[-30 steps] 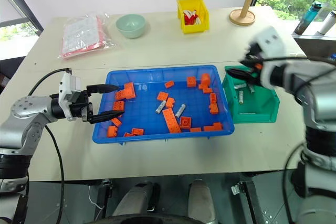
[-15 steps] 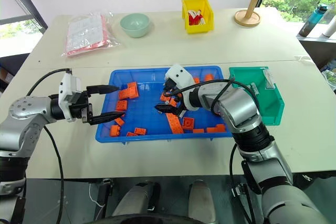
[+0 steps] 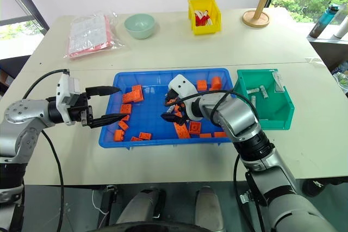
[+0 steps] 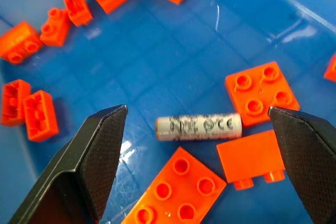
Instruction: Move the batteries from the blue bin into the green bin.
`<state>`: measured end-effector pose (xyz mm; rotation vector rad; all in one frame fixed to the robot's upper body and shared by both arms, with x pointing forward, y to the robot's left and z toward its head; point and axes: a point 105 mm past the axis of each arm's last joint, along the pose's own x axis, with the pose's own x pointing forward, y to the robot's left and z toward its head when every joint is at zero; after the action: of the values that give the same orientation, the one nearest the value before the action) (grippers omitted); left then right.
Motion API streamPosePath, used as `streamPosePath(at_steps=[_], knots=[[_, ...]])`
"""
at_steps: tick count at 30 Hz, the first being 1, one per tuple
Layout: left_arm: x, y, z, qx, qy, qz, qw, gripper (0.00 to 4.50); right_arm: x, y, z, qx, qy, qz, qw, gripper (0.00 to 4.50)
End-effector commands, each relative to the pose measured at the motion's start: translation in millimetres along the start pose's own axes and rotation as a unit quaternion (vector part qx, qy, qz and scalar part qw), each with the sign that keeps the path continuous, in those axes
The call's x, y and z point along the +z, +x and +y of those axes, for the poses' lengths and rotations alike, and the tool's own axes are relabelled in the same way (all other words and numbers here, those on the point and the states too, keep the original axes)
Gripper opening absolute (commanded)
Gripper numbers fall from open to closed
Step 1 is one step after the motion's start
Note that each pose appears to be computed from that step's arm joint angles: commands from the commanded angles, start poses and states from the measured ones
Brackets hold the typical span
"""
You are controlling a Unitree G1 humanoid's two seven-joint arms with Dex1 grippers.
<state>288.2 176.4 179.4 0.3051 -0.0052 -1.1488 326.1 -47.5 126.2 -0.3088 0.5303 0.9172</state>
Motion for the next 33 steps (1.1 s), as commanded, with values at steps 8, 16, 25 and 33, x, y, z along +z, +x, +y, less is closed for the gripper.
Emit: streamPosePath(at_steps=[8, 16, 25, 33], knots=[[11.6, 3.3, 8.8, -0.001, 0.025, -0.010, 1.000, 4.50, -7.9, 3.8, 1.1, -0.009, -0.004, 0.007, 1.000, 4.41], [11.4, 4.2, 10.1, -0.003, 0.030, -0.013, 0.999, 4.50, -0.8, -6.3, -9.7, -0.047, -0.121, 0.017, 0.991, 4.41], [9.7, 4.6, 7.1, -0.001, 0.031, -0.016, 0.999, 4.50, 13.4, -2.8, 3.6, -0.017, -0.079, -0.013, 0.997, 4.41], [11.2, 0.8, 9.4, 0.002, 0.034, -0.011, 0.999, 4.50, -0.9, 8.1, -1.7, -0.018, 0.002, -0.003, 1.000, 4.41]])
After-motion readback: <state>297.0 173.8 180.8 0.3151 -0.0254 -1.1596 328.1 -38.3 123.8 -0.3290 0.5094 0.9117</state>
